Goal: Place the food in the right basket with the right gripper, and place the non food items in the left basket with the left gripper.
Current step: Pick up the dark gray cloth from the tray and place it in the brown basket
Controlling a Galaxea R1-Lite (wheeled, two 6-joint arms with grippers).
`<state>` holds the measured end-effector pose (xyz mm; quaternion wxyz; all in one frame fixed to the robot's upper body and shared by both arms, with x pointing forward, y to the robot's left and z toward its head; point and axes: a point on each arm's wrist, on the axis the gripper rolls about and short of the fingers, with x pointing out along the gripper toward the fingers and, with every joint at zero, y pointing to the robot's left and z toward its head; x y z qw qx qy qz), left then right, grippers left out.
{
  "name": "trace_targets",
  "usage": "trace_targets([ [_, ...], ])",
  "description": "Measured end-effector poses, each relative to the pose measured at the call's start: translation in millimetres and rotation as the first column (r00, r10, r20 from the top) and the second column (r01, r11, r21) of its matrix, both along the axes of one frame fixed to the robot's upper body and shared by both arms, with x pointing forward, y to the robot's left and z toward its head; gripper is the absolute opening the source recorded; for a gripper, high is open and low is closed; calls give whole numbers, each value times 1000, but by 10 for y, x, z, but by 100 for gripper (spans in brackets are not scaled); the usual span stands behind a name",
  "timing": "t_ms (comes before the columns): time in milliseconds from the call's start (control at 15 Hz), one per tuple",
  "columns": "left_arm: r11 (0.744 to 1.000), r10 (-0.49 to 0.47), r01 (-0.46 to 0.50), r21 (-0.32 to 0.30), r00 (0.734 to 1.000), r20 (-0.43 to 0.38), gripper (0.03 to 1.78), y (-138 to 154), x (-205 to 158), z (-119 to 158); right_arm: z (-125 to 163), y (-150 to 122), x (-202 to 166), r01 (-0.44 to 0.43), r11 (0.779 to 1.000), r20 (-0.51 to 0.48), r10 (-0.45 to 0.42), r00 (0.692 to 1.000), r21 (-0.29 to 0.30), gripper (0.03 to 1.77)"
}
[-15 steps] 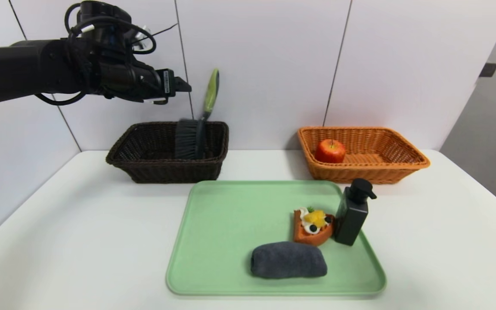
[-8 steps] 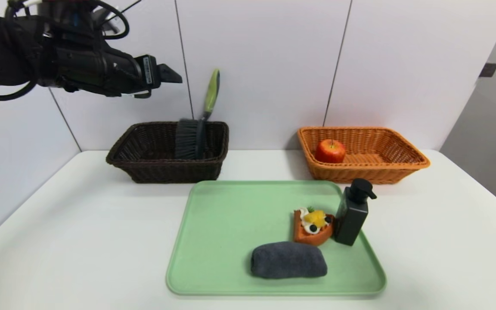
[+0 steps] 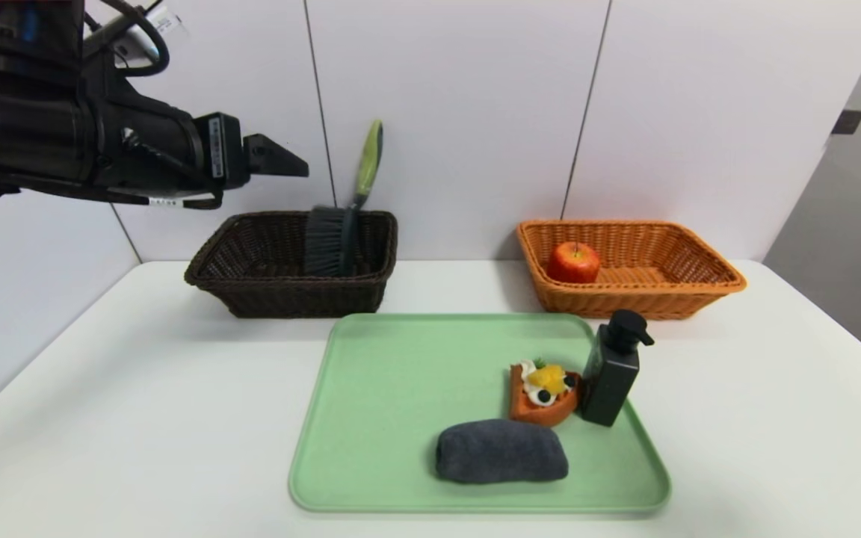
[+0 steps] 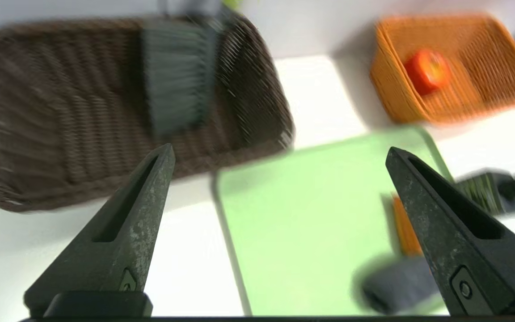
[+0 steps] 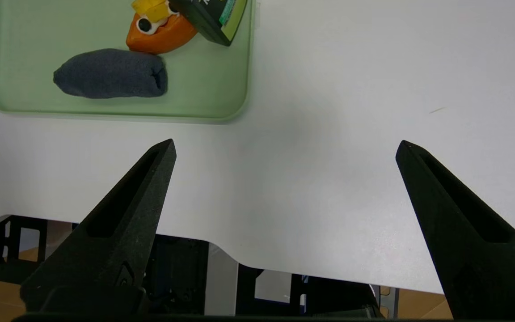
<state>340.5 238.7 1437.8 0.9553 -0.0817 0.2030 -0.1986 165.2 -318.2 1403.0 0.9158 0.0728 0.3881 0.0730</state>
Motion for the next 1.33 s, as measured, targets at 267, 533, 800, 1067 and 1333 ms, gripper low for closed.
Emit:
trace_targets([
  [267,963,-250,254,86,966,-60,168,-437,-435,-272,-32,-2,-1,3,1000,10,-3,1000,4,170],
  [533,823,-486,494,280,868,-103,169,-798,-650,-594,-69,3,15,2,1000,53,-3,999,15,170],
  [800,695,-605,616,371,780,-161,169,-1150,-690,-849,-73,-1,8,4,1000,58,-4,998,16,170],
  [1067,612,-684,695,378,705,-188,169,-1468,-646,-1089,-74,-2,5,3,1000,59,-4,998,15,170],
  [1333,594,-691,711,378,691,-214,169,-1711,-507,-1371,-75,-4,7,6,1000,58,-7,998,16,170],
])
